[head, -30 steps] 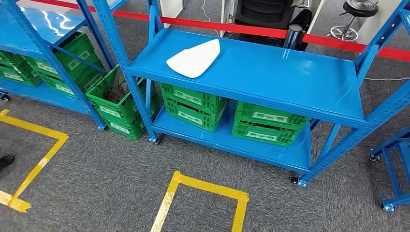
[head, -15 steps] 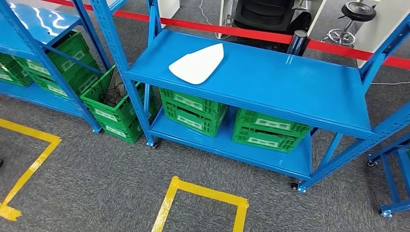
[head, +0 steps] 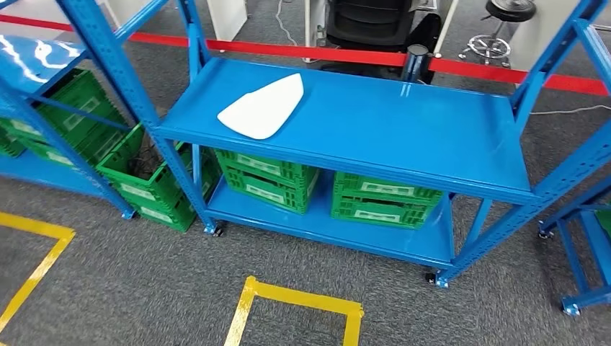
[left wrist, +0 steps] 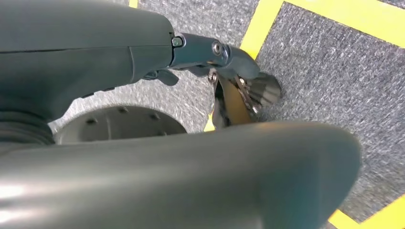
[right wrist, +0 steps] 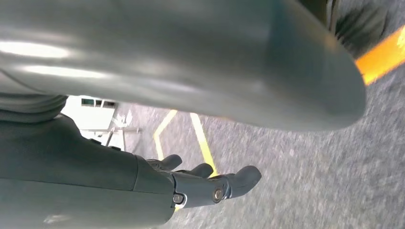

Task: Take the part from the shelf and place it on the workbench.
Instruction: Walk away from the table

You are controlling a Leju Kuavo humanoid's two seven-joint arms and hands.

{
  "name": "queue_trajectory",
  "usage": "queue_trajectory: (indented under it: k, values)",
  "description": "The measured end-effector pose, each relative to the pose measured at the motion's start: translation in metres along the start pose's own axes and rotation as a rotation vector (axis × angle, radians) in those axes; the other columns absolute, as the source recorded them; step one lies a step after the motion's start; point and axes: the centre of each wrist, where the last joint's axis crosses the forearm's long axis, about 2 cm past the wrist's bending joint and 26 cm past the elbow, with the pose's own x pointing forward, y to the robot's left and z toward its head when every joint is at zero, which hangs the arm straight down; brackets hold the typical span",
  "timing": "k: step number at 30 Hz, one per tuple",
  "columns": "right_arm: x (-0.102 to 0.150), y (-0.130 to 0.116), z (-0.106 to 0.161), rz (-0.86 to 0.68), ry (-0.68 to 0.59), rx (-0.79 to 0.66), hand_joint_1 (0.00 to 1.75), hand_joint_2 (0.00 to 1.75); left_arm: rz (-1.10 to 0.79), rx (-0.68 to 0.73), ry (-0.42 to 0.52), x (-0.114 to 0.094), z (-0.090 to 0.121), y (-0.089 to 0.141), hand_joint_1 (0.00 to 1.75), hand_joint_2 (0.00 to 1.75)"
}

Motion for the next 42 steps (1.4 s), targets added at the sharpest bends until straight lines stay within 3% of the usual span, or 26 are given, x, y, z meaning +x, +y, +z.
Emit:
queue_trajectory:
  k: [24, 28, 34, 38, 39, 42]
  values:
    - [-0.0001, -0.0015, -0.0003, -0.031, 0.023, 0.011, 0.0, 0.0, -0.029, 0.013, -0.005, -0.0006, 0.0001, 0.0004, 0.0, 0.0]
    - [-0.0003, 0.0, -0.0003, -0.025, 0.089, 0.094, 0.0, 0.0, -0.043, -0.001, -0.002, -0.0011, 0.0002, -0.0012, 0.0, 1.75]
    - [-0.0024, 0.0052, 0.0004, -0.01, 0.149, 0.162, 0.0, 0.0, -0.051, -0.015, 0.02, -0.0012, 0.0002, -0.002, 0.0, 1.75]
    - [-0.0033, 0.0061, 0.0005, -0.026, 0.144, 0.16, 0.0, 1.75, -0.044, -0.019, 0.036, -0.0014, 0.0002, -0.0021, 0.0, 1.75]
    - [-0.0035, 0.0061, 0.0005, -0.034, 0.137, 0.158, 0.0, 1.75, -0.04, -0.019, 0.043, -0.0014, 0.0002, -0.0021, 0.0, 1.75]
    - [-0.0052, 0.0054, 0.0003, -0.029, 0.085, 0.119, 0.0, 1.75, -0.049, -0.003, 0.052, -0.0025, 0.0004, -0.0015, 0.0, 0.44]
